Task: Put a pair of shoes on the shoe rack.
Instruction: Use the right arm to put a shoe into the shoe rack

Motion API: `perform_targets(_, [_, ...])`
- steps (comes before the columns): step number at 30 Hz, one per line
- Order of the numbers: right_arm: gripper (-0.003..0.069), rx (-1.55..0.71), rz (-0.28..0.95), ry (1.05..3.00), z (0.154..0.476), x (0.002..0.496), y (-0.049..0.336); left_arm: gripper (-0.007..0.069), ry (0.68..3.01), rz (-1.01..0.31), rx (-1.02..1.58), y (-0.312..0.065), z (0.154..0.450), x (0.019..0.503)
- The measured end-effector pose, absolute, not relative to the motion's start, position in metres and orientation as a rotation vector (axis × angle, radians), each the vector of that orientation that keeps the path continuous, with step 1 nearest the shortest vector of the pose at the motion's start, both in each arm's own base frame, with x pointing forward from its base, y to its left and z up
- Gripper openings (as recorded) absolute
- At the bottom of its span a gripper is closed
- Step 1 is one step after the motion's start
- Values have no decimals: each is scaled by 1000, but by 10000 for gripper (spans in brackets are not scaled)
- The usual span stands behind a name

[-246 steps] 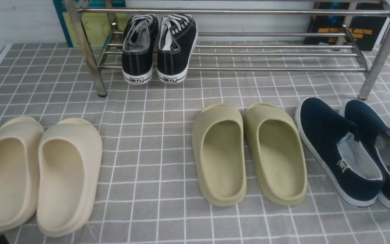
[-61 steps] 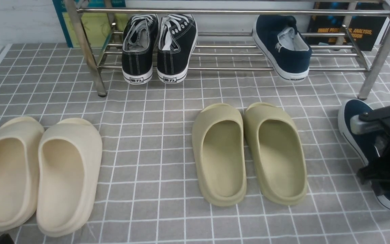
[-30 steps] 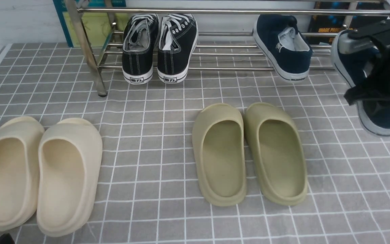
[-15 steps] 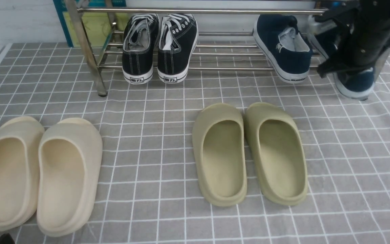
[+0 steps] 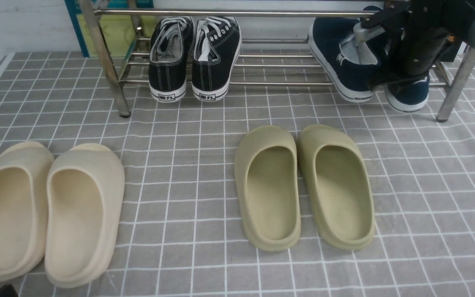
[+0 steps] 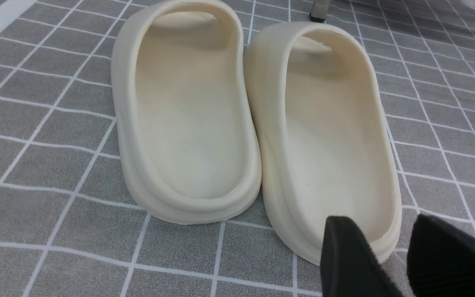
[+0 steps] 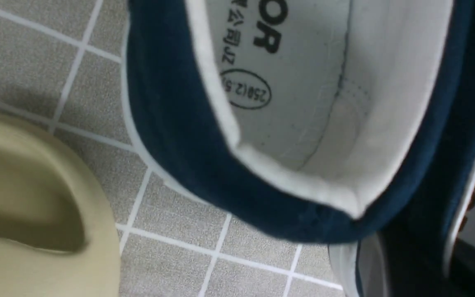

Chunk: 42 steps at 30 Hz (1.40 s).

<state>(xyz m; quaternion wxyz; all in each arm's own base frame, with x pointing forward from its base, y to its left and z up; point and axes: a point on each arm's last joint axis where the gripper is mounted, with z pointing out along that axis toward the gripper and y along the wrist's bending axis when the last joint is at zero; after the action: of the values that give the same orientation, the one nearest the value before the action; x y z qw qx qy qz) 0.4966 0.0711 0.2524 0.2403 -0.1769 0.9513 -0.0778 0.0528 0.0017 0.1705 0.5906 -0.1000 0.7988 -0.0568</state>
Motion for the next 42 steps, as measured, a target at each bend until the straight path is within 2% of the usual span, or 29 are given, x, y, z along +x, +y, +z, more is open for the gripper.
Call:
perform_targets(4, [67, -477, -211, 2601, 253, 497, 71, 239, 1859, -132, -233, 2, 171, 53])
perform_targets(10, [297, -461, -223, 2577, 279, 488, 69, 239, 1859, -132, -233, 2, 171, 53])
perform_targets(12, [339, -456, -211, 2602, 287, 481, 69, 239, 1859, -132, -233, 2, 171, 53])
perform_targets(14, [404, -443, -179, 2631, 310, 464, 68, 239, 1859, -132, -233, 2, 171, 53])
perform_targets(17, [421, -431, -159, 2617, 335, 446, 66, 239, 1859, -132, -233, 2, 171, 53])
perform_targets(20, [399, -428, -145, 2619, 347, 428, 64, 239, 1859, -132, -233, 2, 171, 53])
perform_targets(22, [344, -438, -143, 2661, 340, 419, 62, 239, 1859, -132, -233, 2, 171, 53])
perform_targets(23, [344, -439, -143, 2666, 339, 419, 62, 239, 1859, -132, -233, 2, 171, 53])
perform_targets(24, [271, -449, -146, 2722, 324, 415, 60, 239, 1859, -132, -233, 2, 171, 53])
perform_targets(25, [262, -450, -147, 2729, 322, 414, 60, 239, 1859, -132, -233, 2, 171, 53])
perform_targets(27, [160, -459, -149, 2785, 294, 415, 57, 239, 1859, -132, -233, 2, 171, 53])
perform_targets(28, [143, -456, -149, 2785, 292, 415, 57, 239, 1859, -132, -233, 2, 171, 53])
perform_targets(30, [39, -436, -147, 2749, 269, 427, 52, 239, 1859, -132, -233, 2, 171, 53])
perform_targets(31, [10, -419, -144, 2726, 263, 432, 51, 239, 1859, -132, -233, 2, 171, 53])
perform_targets(35, [-3, -346, -134, 2617, 250, 451, 47, 239, 1859, -132, -233, 2, 171, 53])
perform_targets(42, [-3, -300, -97, 2466, 248, 467, 50, 239, 1859, -132, -233, 2, 171, 53])
